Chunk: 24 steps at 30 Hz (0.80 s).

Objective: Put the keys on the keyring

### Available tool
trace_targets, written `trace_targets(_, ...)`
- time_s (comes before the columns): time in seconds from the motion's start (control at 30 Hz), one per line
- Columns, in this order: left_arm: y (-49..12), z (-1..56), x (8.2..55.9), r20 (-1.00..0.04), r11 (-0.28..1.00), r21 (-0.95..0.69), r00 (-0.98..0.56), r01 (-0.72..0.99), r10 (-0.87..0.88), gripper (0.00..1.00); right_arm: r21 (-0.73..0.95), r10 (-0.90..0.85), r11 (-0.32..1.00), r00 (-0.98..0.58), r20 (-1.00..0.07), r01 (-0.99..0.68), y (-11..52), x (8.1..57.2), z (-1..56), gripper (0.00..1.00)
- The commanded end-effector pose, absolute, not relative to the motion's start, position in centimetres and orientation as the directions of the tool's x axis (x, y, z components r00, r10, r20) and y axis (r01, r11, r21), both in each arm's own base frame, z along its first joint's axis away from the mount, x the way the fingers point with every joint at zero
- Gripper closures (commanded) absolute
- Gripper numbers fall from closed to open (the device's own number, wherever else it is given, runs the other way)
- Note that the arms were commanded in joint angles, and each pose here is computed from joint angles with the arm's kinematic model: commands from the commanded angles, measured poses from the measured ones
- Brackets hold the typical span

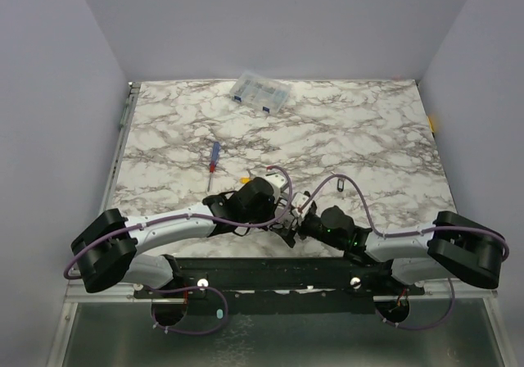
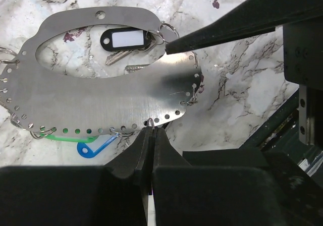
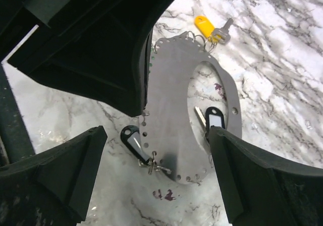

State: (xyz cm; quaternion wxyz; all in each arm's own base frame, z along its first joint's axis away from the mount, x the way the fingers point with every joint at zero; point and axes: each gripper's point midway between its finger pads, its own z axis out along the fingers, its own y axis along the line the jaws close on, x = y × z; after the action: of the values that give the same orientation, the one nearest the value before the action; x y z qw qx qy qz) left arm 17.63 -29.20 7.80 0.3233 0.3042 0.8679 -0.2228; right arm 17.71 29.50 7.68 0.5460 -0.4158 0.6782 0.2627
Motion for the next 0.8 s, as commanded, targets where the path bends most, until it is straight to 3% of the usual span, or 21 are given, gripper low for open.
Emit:
trace_targets(0.0,-30.7,10.4,17.6,-0.73,0.678,-0.258,-0.599,0.688,0.329,1.0,-0.229,-0.27,0.53,0.094,-0.958,-0.817,30.1,19.4,9.6,0.05)
trace_targets(0.33,-30.6,11.3,17.7,-0.733,0.685,-0.268,-0.605,0.678,0.312,1.0,-0.296,-0.333,0.489,0.138,-0.933,-0.82,31.2,20.0,8.2,0.1)
trace_targets(0.77,-30.8,12.5,17.2,-0.727,0.667,-0.304,-0.618,0.68,0.3,1.0,-0.348,-0.337,0.512,0.189,-0.922,-0.785,31.7,21.2,8.2,0.5)
